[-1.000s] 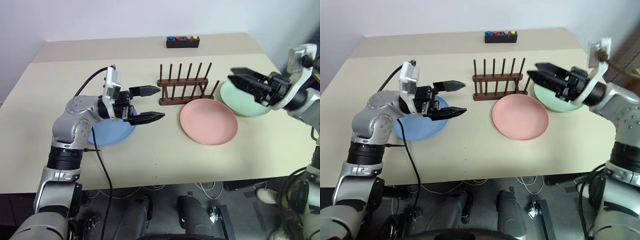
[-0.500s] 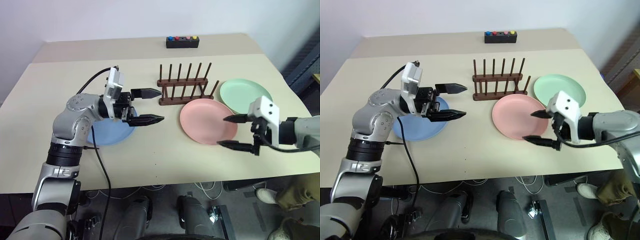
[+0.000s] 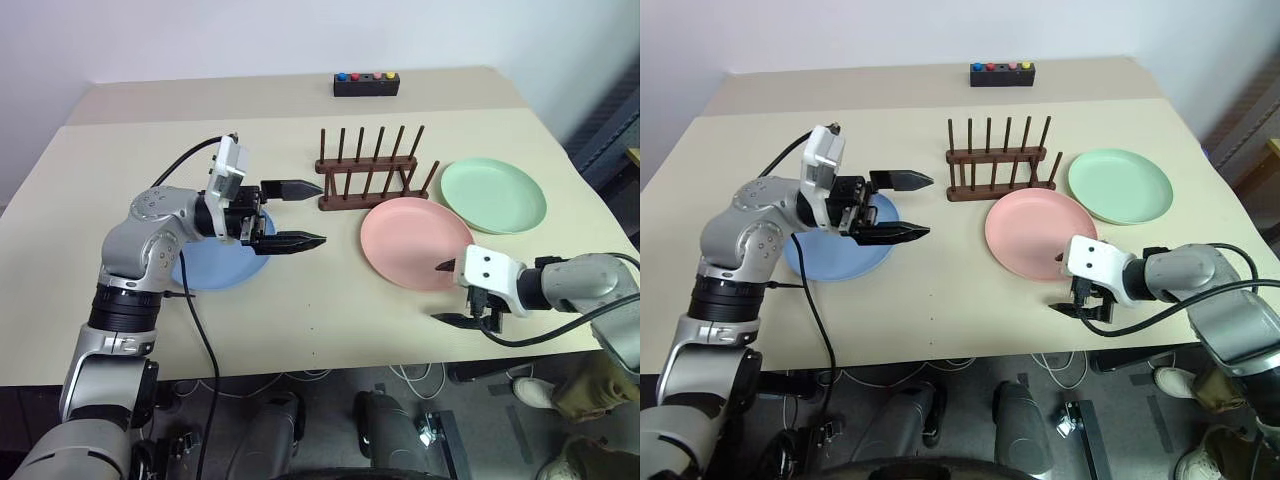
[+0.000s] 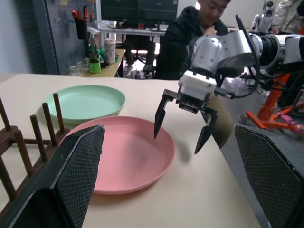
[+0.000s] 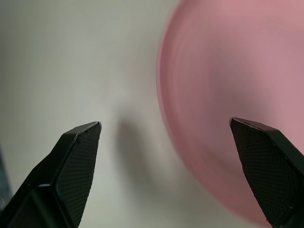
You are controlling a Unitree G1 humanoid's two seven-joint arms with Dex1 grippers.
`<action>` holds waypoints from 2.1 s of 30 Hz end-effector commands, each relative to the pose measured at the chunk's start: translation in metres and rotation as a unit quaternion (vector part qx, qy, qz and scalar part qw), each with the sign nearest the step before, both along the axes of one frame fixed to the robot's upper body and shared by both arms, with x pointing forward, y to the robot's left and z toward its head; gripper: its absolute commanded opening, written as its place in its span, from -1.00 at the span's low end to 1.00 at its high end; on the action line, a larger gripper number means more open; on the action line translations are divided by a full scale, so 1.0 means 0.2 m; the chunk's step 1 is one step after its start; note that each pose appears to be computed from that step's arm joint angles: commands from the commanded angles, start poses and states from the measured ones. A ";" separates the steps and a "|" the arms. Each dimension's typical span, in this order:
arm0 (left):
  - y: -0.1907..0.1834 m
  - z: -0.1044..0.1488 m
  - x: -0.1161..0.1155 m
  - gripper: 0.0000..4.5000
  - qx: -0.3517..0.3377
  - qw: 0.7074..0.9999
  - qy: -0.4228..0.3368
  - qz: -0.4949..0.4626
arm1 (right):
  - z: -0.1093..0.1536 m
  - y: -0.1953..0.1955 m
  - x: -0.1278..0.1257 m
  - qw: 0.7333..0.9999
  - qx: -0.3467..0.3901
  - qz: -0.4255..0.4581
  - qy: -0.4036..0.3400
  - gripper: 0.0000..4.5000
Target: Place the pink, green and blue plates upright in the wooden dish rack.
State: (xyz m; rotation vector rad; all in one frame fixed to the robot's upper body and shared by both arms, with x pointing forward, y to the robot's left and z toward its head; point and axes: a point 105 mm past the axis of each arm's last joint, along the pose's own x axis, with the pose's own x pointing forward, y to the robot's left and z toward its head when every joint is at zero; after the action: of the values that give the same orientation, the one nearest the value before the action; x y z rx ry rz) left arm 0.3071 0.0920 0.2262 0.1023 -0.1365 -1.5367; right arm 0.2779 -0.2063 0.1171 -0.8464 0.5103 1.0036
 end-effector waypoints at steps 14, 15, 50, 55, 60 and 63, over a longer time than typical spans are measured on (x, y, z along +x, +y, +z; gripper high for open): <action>0.05 -0.01 -0.07 1.00 0.037 0.999 -0.004 -0.017 | 0.12 0.04 0.04 0.999 0.013 0.035 -0.031 -0.99; 0.06 -0.01 -0.06 1.00 0.036 0.999 -0.005 -0.016 | 0.15 0.05 0.03 0.999 0.022 0.037 -0.029 -0.99; 0.05 0.06 -0.04 1.00 -0.006 0.999 -0.034 0.023 | 1.18 -0.04 0.43 0.665 0.745 0.001 0.049 -0.99; 0.06 0.07 -0.05 1.00 -0.005 0.999 -0.034 0.030 | 1.06 -0.02 0.49 0.697 0.714 -0.011 0.063 -0.99; 0.06 0.06 -0.05 1.00 -0.004 0.999 -0.034 0.033 | 1.01 -0.06 0.54 0.705 0.706 -0.032 0.061 -0.99; 0.06 0.06 -0.06 1.00 -0.004 0.999 -0.034 0.035 | 0.96 -0.06 0.56 0.712 0.698 -0.044 0.066 -0.99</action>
State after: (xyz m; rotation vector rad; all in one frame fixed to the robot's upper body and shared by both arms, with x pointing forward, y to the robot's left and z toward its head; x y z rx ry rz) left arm 0.3005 0.1015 0.2287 0.1308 -0.1472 -1.4629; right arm 0.3936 -0.2142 0.2893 0.6812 -0.1209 1.0154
